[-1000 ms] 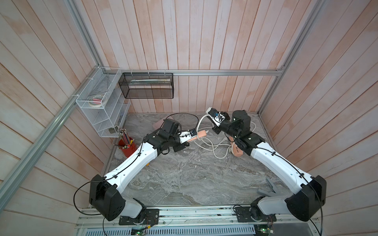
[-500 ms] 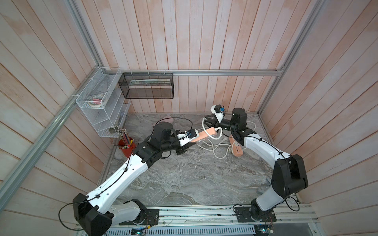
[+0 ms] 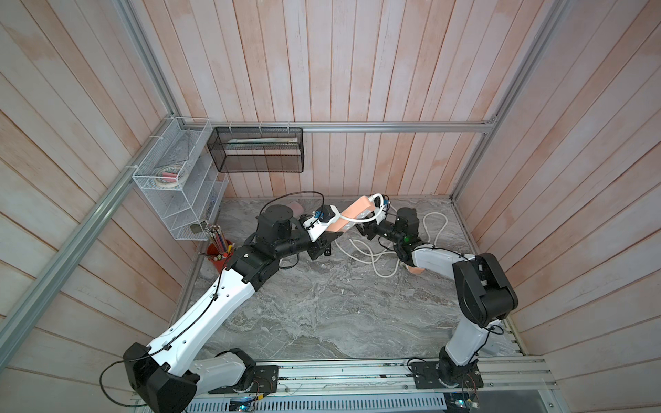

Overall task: Wrap the cord around the power strip
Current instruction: Wrap the power cord around the power strip.

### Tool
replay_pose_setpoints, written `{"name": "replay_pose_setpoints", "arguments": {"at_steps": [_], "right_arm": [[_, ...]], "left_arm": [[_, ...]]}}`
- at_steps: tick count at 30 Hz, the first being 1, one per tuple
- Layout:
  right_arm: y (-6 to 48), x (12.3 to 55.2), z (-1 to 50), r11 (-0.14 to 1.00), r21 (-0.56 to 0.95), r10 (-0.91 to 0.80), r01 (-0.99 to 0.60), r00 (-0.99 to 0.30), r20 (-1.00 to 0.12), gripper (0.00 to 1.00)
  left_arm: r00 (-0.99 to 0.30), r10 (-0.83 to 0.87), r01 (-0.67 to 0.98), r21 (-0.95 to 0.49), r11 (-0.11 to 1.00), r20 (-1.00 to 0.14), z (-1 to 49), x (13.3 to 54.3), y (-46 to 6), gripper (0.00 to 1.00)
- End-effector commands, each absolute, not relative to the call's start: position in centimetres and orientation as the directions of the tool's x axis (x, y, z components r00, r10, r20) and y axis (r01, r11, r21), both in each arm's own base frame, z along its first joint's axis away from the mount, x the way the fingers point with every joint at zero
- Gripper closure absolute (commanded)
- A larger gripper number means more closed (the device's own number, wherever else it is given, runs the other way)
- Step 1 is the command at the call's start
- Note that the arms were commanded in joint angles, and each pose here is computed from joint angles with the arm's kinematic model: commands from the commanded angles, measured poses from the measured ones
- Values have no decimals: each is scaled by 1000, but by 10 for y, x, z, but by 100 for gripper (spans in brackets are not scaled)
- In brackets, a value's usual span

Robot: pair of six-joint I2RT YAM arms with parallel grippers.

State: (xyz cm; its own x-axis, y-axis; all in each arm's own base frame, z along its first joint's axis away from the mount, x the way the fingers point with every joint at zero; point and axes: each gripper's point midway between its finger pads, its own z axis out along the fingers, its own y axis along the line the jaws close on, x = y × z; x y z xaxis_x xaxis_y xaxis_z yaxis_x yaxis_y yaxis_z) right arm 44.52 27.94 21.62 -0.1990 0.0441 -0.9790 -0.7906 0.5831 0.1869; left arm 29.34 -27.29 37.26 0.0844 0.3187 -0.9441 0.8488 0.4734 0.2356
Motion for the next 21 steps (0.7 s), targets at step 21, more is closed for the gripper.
{"name": "replay_pose_setpoints", "arguments": {"at_steps": [21], "right_arm": [[226,360,263,838,-532,-499,-120,224,-837,100]], "left_arm": [[-341,443,462,262,847,-829,328,420,-145,100]]}}
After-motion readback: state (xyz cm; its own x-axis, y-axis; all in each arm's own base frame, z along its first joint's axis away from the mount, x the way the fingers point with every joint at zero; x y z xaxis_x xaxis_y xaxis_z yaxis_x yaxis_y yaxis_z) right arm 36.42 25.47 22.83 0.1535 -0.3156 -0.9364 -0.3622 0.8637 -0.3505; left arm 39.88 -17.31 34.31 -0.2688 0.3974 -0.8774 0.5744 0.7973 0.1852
